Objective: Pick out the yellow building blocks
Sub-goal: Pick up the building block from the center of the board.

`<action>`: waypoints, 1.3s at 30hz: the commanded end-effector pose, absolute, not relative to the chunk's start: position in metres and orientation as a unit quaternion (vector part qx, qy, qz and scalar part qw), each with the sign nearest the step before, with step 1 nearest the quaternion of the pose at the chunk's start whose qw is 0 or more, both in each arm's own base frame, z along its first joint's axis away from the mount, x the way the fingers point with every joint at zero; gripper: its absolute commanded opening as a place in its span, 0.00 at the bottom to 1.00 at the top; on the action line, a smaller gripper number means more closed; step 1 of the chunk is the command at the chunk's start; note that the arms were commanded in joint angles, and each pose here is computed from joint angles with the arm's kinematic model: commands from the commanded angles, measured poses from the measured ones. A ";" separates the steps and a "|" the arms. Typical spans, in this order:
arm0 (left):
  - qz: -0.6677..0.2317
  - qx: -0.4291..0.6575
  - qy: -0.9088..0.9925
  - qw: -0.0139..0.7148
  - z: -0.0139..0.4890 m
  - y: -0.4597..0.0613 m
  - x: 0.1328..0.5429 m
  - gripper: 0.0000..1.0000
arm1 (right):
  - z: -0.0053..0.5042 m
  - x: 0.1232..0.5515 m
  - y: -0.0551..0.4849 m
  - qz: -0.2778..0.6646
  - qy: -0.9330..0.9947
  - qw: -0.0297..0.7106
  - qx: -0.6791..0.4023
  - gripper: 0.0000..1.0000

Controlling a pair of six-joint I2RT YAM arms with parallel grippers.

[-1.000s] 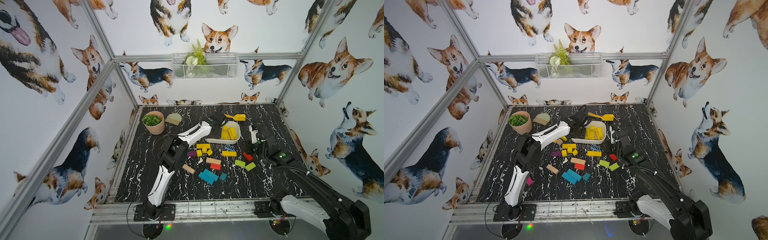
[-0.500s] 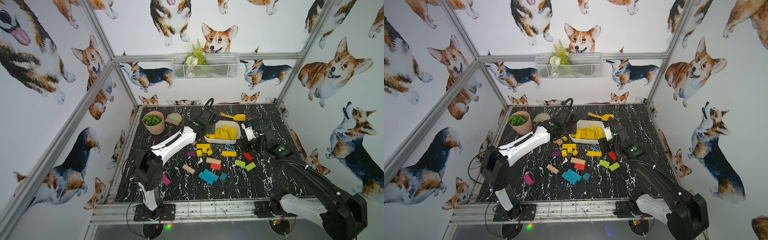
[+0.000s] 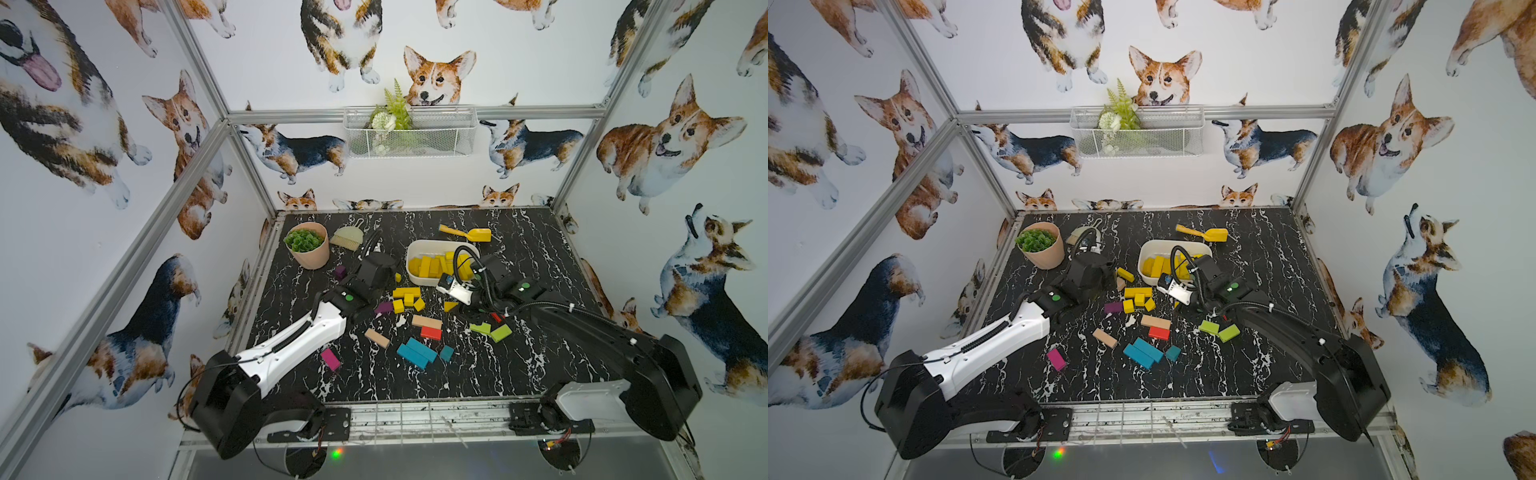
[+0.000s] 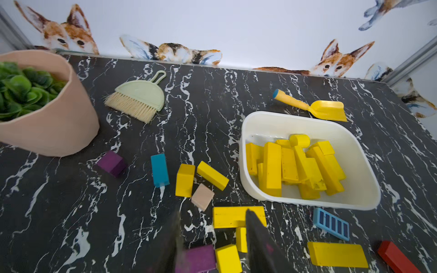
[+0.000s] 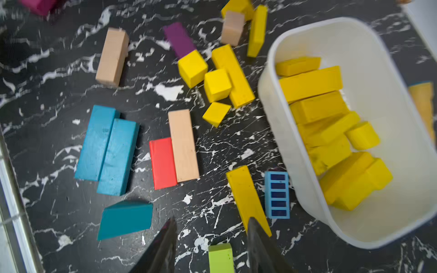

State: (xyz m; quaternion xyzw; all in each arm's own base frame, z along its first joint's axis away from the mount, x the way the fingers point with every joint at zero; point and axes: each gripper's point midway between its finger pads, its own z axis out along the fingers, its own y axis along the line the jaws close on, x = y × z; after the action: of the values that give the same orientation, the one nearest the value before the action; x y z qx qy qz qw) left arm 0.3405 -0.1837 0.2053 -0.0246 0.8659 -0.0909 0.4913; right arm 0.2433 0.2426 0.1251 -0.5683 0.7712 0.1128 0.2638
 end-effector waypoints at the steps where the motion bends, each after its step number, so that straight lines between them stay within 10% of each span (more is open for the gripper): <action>1: -0.106 -0.083 0.846 0.516 0.206 -0.165 0.338 0.47 | 0.096 0.240 0.232 0.050 0.731 0.189 -0.654 0.49; 39: -0.093 -0.121 0.845 0.513 0.204 -0.131 0.323 0.47 | 0.027 0.296 0.239 0.000 0.710 0.097 -0.698 0.42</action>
State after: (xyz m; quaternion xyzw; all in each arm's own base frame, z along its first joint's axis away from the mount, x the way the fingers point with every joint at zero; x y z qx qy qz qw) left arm 0.3236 -0.1358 0.2023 -0.1087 0.8480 -0.0976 0.5095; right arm 0.3021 0.2388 0.0296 -0.6893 0.7160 -0.0153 0.1099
